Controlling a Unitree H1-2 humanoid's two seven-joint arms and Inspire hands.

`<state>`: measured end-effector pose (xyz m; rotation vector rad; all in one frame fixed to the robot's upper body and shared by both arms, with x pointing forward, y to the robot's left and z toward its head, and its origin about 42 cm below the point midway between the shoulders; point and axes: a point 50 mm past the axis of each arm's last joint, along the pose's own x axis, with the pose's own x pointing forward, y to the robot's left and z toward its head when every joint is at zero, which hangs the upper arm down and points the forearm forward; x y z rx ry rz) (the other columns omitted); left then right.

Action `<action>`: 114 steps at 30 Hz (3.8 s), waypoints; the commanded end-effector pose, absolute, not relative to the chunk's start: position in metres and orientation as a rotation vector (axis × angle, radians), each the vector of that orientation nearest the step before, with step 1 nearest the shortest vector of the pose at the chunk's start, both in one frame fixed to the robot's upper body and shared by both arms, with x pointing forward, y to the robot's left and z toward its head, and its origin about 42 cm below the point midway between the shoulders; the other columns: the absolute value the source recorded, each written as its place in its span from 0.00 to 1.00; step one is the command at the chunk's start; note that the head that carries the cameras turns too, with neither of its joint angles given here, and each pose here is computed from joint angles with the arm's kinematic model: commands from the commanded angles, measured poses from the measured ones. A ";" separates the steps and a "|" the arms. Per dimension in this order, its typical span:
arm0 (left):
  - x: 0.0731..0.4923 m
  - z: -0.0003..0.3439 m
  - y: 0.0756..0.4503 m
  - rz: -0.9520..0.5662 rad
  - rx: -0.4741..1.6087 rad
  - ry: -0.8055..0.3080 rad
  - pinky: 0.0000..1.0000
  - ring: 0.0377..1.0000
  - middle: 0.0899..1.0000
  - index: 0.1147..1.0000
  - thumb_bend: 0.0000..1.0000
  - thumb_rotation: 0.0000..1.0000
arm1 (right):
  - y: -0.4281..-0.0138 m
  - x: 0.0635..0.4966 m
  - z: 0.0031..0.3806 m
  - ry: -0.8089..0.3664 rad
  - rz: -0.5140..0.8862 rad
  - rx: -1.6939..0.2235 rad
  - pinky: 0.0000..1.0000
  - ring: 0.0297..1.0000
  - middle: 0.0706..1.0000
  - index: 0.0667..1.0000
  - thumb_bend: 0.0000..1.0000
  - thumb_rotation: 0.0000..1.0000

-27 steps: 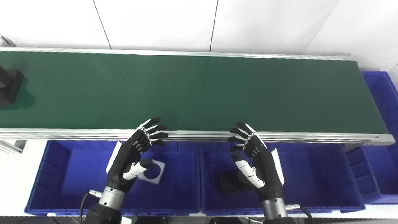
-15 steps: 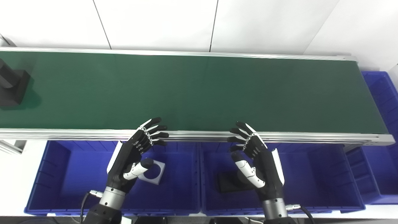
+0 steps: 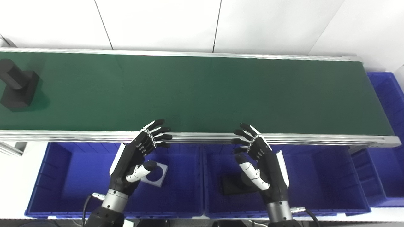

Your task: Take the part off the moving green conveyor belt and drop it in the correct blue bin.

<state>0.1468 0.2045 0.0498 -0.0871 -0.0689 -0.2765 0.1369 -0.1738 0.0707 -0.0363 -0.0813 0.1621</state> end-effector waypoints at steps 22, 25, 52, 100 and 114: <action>0.149 0.055 0.193 -0.292 -0.094 -0.098 0.62 0.70 0.76 0.83 0.91 0.68 | -0.181 0.137 0.076 -0.155 0.163 -0.026 0.56 0.69 0.77 0.84 0.52 0.58; 0.149 0.054 0.190 -0.303 -0.095 -0.094 0.62 0.71 0.76 0.83 0.91 0.68 | -0.183 0.136 0.074 -0.154 0.161 -0.028 0.56 0.69 0.77 0.84 0.52 0.59; 0.157 0.036 0.163 -0.385 -0.077 -0.058 0.62 0.68 0.74 0.80 0.92 0.60 | -0.209 0.141 0.047 -0.089 0.169 -0.016 0.54 0.70 0.79 0.88 0.52 0.81; 0.169 0.024 0.142 -0.359 -0.124 -0.047 0.60 0.68 0.74 0.80 0.95 0.62 | -0.232 0.189 0.158 -0.427 0.231 -0.190 0.60 0.70 0.76 0.82 0.62 0.79; 0.169 0.024 0.147 -0.356 -0.113 -0.048 0.61 0.70 0.75 0.82 0.91 0.66 | -0.213 0.247 0.182 -0.443 0.256 -0.329 0.67 0.77 0.81 0.84 0.57 0.74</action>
